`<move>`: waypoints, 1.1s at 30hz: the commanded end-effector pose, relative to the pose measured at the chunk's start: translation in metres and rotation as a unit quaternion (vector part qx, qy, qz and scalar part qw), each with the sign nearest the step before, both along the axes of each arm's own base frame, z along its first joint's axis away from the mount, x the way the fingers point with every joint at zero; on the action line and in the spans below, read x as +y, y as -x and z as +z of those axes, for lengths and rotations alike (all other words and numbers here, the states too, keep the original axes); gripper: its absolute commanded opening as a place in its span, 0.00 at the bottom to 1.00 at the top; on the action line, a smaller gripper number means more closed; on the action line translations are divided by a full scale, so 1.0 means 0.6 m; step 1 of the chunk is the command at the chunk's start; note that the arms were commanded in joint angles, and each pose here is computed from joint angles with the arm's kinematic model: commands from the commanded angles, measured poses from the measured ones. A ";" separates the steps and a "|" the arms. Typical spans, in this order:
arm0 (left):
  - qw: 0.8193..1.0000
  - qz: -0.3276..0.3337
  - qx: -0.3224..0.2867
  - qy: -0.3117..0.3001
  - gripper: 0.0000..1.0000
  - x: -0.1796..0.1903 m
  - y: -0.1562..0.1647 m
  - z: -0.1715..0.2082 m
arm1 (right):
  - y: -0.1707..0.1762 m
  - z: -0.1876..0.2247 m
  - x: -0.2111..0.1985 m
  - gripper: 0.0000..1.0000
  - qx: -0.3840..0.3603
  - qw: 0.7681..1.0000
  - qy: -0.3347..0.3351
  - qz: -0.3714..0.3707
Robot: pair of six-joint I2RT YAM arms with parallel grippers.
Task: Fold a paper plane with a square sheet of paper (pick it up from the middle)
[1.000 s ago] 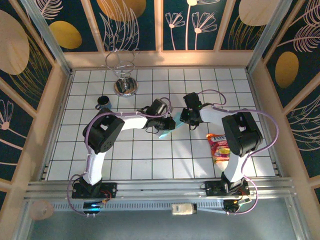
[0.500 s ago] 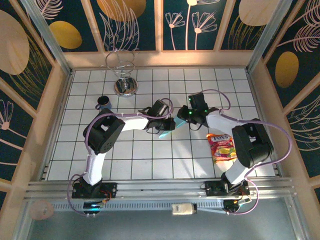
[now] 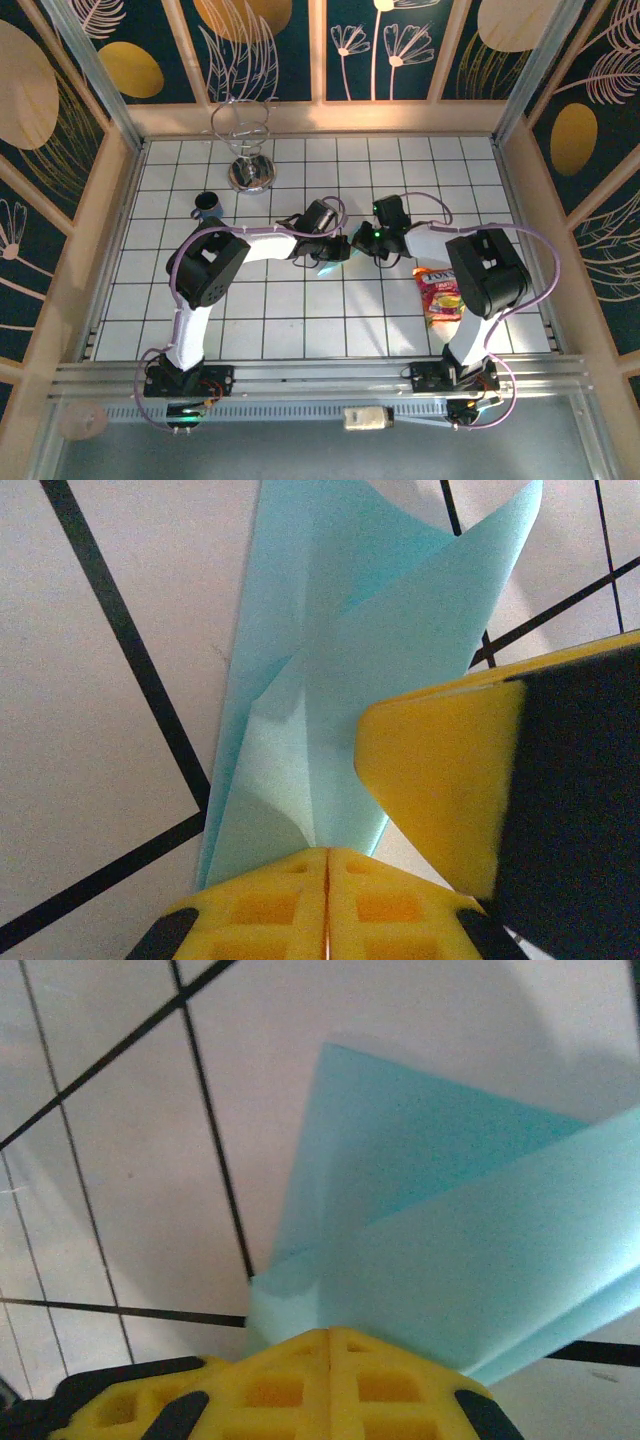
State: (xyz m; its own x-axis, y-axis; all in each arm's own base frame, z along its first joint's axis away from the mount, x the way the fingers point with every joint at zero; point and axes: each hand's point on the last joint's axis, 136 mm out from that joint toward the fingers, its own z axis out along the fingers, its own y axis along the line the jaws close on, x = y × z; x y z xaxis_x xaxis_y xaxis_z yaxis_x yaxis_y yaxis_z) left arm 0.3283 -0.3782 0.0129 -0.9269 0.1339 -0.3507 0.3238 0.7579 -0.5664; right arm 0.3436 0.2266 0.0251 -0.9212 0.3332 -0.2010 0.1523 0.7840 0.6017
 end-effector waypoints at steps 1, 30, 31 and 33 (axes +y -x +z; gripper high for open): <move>0.992 0.025 0.063 -0.109 0.08 0.071 0.044 -0.104 | 0.013 -0.026 -0.008 0.04 0.019 1.000 0.009 -0.005; 0.991 0.038 0.076 -0.104 0.07 0.077 0.054 -0.106 | -0.064 0.065 -0.131 0.06 -0.101 0.993 0.024 -0.058; 0.991 0.038 0.075 -0.102 0.07 0.076 0.054 -0.104 | -0.057 0.064 -0.114 0.06 -0.098 0.994 0.015 -0.048; 0.992 0.038 0.075 -0.099 0.07 0.074 0.052 -0.102 | -0.040 0.058 -0.073 0.06 -0.087 0.996 -0.007 -0.024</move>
